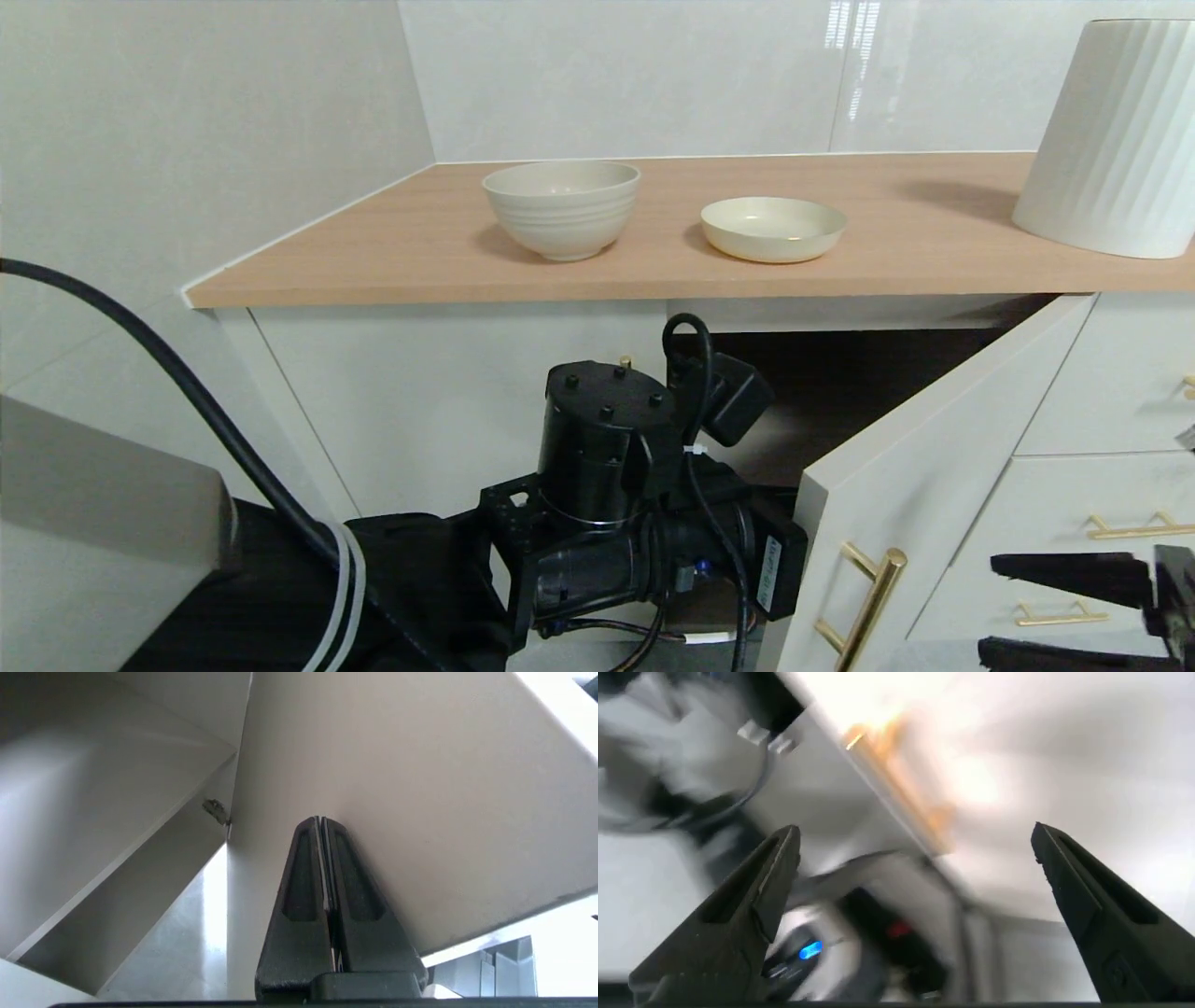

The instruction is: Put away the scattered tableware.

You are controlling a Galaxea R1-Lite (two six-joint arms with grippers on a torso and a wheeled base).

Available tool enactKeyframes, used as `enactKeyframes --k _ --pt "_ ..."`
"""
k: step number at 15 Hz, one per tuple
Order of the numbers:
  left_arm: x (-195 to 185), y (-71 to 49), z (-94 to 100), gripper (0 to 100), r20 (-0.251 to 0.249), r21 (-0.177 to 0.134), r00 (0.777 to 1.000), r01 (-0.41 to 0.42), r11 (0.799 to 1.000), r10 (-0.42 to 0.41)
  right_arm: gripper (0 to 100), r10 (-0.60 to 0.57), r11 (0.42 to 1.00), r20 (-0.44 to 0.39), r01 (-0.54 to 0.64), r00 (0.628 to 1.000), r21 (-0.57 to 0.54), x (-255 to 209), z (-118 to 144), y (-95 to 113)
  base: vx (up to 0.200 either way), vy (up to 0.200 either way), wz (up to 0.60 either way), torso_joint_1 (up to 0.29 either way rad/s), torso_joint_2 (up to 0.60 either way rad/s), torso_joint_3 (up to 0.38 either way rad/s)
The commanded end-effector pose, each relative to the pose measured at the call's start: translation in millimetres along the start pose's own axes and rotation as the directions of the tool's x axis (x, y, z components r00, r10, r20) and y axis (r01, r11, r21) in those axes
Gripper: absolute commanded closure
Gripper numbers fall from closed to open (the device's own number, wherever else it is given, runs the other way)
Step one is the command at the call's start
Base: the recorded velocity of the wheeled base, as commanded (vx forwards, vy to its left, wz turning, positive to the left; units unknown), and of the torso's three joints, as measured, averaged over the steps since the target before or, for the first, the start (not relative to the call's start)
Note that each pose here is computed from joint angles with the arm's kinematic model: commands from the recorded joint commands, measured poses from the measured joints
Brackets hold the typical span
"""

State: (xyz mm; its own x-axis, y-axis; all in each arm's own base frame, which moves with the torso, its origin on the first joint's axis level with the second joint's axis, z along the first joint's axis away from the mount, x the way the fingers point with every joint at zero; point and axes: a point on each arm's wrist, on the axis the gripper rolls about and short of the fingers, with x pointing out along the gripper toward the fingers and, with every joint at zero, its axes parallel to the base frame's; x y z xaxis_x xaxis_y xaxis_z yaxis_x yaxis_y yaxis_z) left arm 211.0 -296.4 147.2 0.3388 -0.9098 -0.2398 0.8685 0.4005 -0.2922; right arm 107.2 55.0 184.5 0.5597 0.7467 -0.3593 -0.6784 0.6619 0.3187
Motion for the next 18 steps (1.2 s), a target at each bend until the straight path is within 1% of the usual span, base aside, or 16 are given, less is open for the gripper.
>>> enactKeyframes --k 1,2,3,4,5,6,7,8,10,11,15,18 --pt "0 -0.4 0.5 100 0.001 0.0 1.0 0.002 1.0 -0.002 0 -0.059 0.994 0.143 0.071 0.988 -0.079 -35 19 20 0.0 0.0 0.0 0.0 0.0 0.0" --pt "-1 -0.3 0.1 100 0.0 -0.001 1.0 0.001 1.0 -0.001 0 -0.115 0.988 0.157 0.129 0.981 -0.084 -43 23 24 0.0 0.0 0.0 0.0 0.0 0.0" --pt "-1 -0.3 0.1 100 0.0 -0.001 1.0 0.0 1.0 0.0 0 -0.21 0.97 0.172 0.228 0.962 -0.09 -47 29 24 0.0 0.0 0.0 0.0 0.0 0.0" --pt "-1 -0.3 0.1 100 0.0 -0.001 1.0 0.0 1.0 0.0 0 -0.297 0.941 0.166 0.318 0.94 -0.118 -47 28 22 0.0 0.0 0.0 0.0 0.0 0.0" --pt "-1 -0.3 0.1 100 0.0 -0.001 1.0 0.0 1.0 0.0 0 -0.379 0.906 0.167 0.402 0.91 -0.132 -46 29 21 0.0 0.0 0.0 0.0 0.0 0.0" --pt "-1 -0.3 0.1 100 0.0 -0.001 1.0 0.0 1.0 0.0 0 -0.367 0.909 0.177 0.393 0.913 -0.139 -49 33 24 0.0 0.0 0.0 0.0 0.0 0.0" --pt "-1 -0.2 -0.3 100 -0.001 -0.001 1.0 -0.001 1.0 0.001 0 -0.344 0.917 0.169 0.369 0.924 -0.149 -50 36 27 0.0 0.0 0.0 0.0 0.0 0.0" --pt "-1 -0.1 -0.7 100 -0.003 -0.001 1.0 -0.001 1.0 0.001 0 -0.298 0.932 0.145 0.32 0.943 -0.169 -53 39 34 0.0 0.0 0.0 0.0 0.0 0.0" --pt "-1 0.2 -1.6 100 -0.006 -0.002 1.0 -0.002 1.0 0.002 0 -0.255 0.947 0.104 0.27 0.961 -0.173 -50 36 34 0.0 0.0 0.0 0.0 0.0 0.0" --pt "-1 0.2 -1.6 100 -0.006 -0.002 1.0 -0.002 1.0 0.002 0 -0.245 0.951 0.093 0.258 0.965 -0.167 -49 33 33 0.0 0.0 0.0 0.0 0.0 0.0" --pt "2 1.3 -3.9 100 -0.013 -0.004 1.0 -0.002 1.0 0.002 0 -0.243 0.952 0.096 0.256 0.965 -0.164 -50 33 34 -0.2 0.0 0.0 0.006 0.0 -0.001" --pt "19 7.1 -7.3 100 -0.019 -0.006 1.0 -0.003 1.0 0.003 0 -0.24 0.952 0.109 0.256 0.965 -0.166 -52 34 35 0.0 0.0 0.0 0.0 0.0 0.0"
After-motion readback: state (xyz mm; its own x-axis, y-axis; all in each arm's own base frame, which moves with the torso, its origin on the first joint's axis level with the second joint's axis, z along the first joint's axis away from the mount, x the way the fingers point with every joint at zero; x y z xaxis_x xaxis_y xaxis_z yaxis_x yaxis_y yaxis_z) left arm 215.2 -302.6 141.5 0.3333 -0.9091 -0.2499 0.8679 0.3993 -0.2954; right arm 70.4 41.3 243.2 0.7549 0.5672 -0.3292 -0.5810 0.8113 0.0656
